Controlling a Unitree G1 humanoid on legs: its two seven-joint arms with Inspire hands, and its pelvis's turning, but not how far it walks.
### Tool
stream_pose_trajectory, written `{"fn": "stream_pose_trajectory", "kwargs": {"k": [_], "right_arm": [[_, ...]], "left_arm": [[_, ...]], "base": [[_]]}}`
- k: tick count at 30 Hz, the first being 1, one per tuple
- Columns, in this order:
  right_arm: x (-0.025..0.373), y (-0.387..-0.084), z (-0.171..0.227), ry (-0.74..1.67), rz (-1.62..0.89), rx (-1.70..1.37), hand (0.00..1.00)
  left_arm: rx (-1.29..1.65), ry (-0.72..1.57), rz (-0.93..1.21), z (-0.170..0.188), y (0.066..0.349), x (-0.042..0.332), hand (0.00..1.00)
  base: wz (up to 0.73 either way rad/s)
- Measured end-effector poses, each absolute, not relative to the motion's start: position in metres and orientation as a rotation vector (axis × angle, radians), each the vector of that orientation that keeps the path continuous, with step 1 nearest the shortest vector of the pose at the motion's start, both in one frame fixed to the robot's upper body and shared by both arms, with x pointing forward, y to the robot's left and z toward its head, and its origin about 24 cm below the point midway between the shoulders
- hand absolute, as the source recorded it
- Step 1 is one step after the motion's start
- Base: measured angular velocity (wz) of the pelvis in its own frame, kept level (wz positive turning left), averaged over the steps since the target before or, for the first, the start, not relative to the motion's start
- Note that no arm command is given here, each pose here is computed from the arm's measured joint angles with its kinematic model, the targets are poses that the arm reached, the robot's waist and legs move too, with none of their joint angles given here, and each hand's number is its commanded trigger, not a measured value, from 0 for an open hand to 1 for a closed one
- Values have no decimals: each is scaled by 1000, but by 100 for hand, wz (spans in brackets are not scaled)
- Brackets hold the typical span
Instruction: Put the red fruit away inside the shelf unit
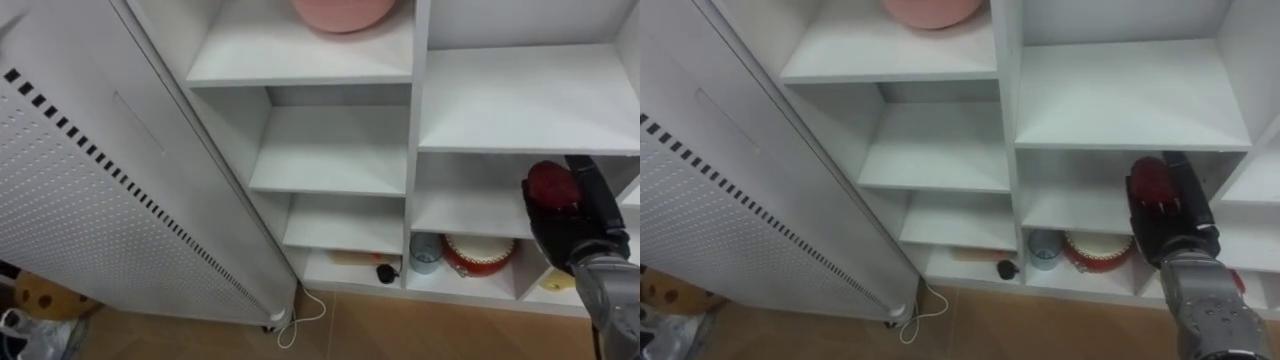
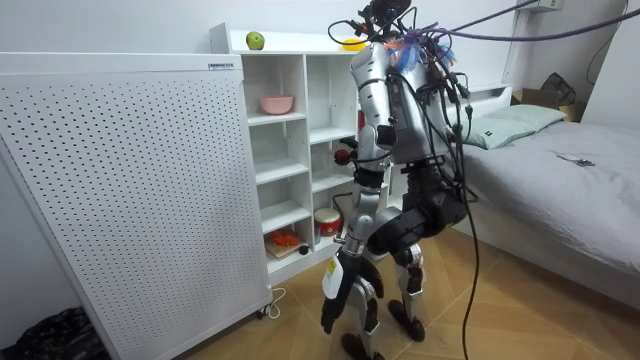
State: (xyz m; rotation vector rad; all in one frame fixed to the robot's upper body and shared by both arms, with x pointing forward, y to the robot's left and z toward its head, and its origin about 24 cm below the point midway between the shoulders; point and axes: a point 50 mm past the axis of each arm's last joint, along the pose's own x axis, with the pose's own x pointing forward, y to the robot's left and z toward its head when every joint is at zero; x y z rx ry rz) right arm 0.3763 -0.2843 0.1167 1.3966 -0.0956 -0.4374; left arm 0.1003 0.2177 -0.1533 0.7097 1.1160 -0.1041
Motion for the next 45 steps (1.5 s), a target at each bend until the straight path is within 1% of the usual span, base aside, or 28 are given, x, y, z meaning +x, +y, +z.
{"fn": "stream_pose_trajectory", "kwargs": {"k": [17, 25, 28, 30, 34, 35, 37, 39, 41, 45], "right_arm": [[375, -289, 115, -119, -441, 1440, 0], [372, -291, 105, -103, -461, 1429, 0], [369, -292, 92, -70, -491, 1422, 0], [360, -295, 72, -18, -524, 1399, 0], [348, -299, 51, 45, -558, 1343, 0], [342, -301, 40, 75, -578, 1310, 0], [326, -306, 19, 134, -609, 1228, 0], [296, -312, -16, 260, -657, 1077, 0], [272, -315, -39, 381, -677, 949, 0], [234, -316, -69, 606, -610, 628, 0]], "left_arm": [[706, 1115, -101, -153, 217, 100, 0], [704, 1117, -101, -154, 217, 98, 0], [701, 1123, -106, -154, 217, 97, 0], [693, 1136, -112, -155, 217, 95, 0], [681, 1160, -135, -157, 218, 93, 0], [684, 1170, -140, -157, 219, 91, 0], [667, 1188, -124, -158, 223, 89, 0], [670, 1224, -105, -159, 229, 82, 0], [658, 1238, -73, -159, 234, 81, 0], [655, 1239, -18, -157, 245, 80, 0]], "base": [[0], [0], [0], [0], [3], [14], [19], [20], [4], [-7]]}}
